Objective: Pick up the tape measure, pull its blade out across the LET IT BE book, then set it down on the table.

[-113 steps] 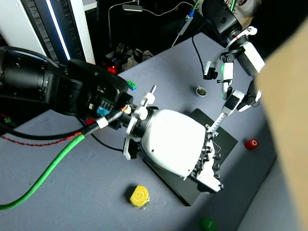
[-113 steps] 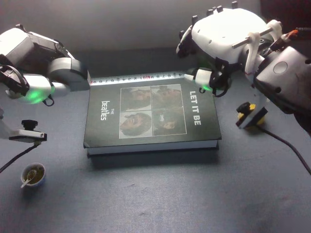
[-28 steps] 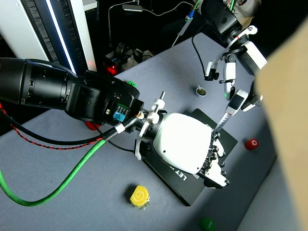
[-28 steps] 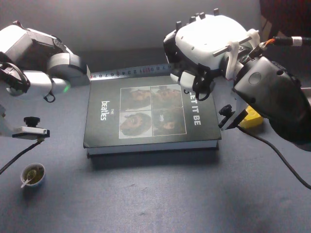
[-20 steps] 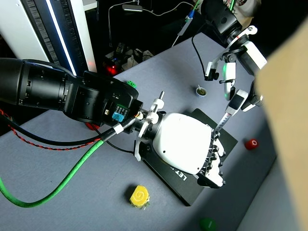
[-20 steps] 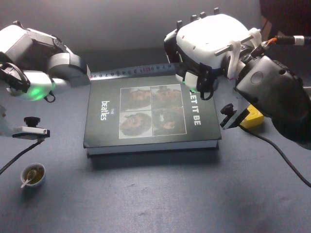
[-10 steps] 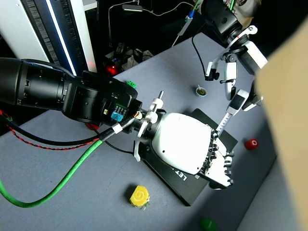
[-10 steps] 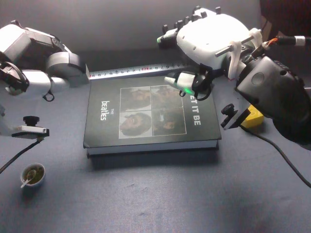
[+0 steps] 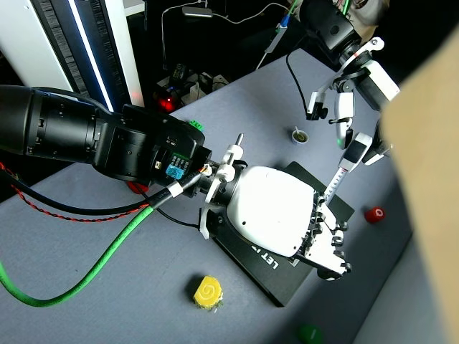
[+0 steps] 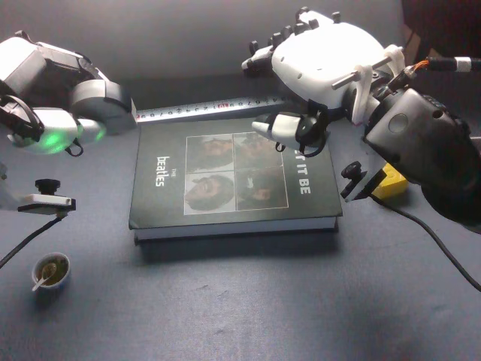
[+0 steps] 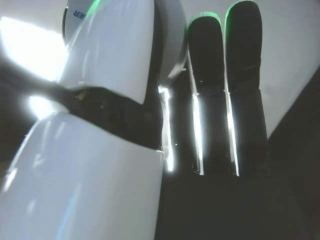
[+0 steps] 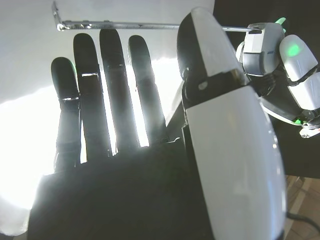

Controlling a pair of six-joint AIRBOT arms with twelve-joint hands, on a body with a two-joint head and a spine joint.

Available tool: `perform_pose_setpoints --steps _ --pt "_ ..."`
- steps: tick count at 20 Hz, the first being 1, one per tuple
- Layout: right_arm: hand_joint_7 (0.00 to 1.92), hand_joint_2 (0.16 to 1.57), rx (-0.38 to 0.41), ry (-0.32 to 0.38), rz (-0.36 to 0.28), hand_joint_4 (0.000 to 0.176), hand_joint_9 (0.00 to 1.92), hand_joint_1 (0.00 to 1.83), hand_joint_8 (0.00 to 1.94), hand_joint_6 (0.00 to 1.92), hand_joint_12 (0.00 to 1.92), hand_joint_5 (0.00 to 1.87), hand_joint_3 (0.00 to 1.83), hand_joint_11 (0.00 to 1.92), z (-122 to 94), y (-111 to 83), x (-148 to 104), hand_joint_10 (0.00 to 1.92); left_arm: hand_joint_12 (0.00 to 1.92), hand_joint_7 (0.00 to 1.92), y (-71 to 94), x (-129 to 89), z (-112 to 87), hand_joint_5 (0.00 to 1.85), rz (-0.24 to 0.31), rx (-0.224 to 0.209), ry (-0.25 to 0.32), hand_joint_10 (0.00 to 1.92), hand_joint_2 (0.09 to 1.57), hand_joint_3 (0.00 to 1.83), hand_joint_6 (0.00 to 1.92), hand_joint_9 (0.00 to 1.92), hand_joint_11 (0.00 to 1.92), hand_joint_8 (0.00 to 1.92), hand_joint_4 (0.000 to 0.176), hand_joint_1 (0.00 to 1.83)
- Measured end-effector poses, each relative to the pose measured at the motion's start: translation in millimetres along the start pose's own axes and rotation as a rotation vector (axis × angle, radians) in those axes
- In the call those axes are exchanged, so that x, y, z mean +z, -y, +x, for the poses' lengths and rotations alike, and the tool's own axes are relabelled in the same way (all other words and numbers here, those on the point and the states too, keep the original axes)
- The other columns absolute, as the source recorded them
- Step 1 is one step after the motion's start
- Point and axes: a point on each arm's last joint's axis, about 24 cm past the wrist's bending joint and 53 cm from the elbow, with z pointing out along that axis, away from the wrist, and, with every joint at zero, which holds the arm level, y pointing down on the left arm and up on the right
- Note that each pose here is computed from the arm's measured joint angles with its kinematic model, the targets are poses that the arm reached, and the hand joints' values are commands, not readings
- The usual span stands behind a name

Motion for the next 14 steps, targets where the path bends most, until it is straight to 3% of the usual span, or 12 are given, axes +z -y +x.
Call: perform_pose_setpoints --steps 14 --pt "0.69 1.15 0.023 0.007 0.012 0.0 0.53 0.79 0.04 0.02 1.3 0.6 0.0 0.13 -3.3 6.4 3.2 0.32 1.06 1.02 -1.0 1.0 -0.6 0.91 -0.002 0.011 -0.007 1.25 1.11 0.0 0.89 0.91 0.85 0.97 0.0 1.38"
